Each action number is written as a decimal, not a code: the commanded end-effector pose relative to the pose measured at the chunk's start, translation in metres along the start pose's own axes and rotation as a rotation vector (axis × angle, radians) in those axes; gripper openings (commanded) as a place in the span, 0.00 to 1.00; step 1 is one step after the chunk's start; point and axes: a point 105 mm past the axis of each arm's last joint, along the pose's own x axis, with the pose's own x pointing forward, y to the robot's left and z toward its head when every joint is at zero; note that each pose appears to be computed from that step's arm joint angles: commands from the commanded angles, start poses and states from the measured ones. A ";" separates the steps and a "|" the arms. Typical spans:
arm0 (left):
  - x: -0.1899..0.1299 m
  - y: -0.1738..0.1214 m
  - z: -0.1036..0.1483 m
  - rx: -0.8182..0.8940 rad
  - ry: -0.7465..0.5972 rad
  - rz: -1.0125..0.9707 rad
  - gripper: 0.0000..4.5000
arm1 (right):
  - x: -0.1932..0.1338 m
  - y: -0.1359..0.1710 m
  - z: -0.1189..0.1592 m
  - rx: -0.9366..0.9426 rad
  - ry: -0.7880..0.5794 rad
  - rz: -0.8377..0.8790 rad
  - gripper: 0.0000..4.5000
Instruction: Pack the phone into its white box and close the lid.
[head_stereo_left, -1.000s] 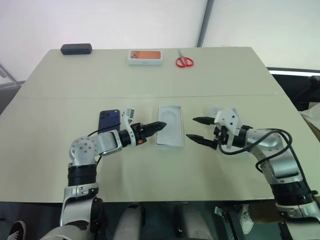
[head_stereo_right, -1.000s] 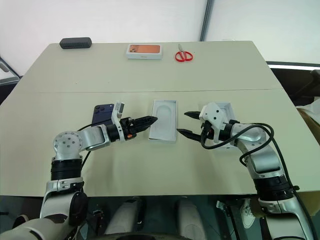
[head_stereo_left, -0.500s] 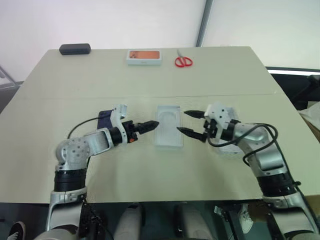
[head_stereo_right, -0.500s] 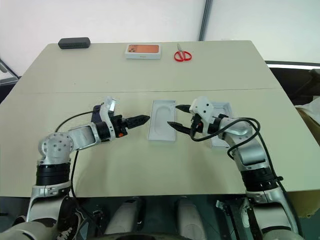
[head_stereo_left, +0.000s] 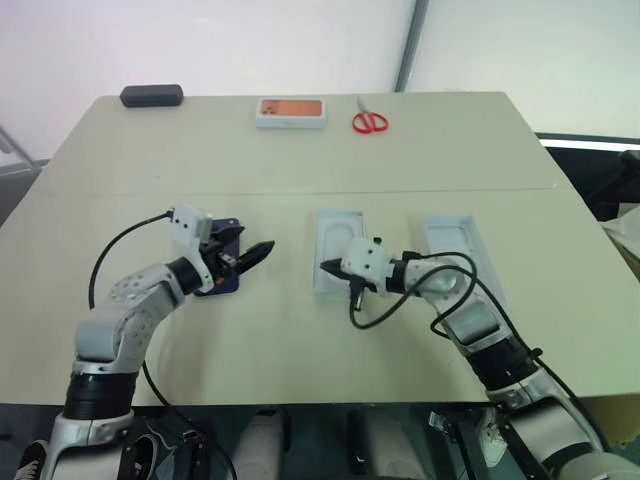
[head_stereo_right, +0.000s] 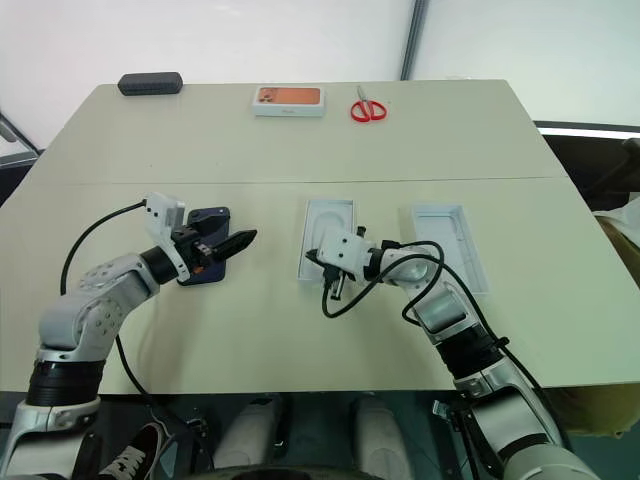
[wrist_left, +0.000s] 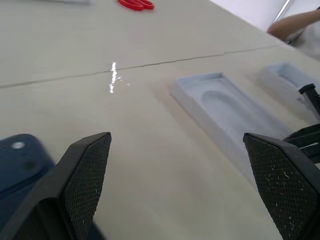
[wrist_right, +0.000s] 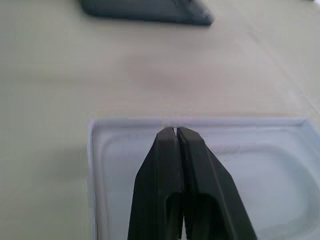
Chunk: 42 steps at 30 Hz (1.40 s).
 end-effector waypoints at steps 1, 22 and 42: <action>0.001 -0.008 0.003 0.028 -0.035 -0.028 1.00 | 0.001 -0.004 -0.003 -0.057 0.030 -0.004 0.02; -0.022 0.030 0.007 -0.166 -0.002 0.083 1.00 | 0.000 -0.045 0.035 0.104 -0.152 -0.160 0.02; -0.074 0.089 -0.029 -0.670 0.180 0.331 1.00 | 0.120 0.015 0.093 -0.110 -0.086 0.085 0.02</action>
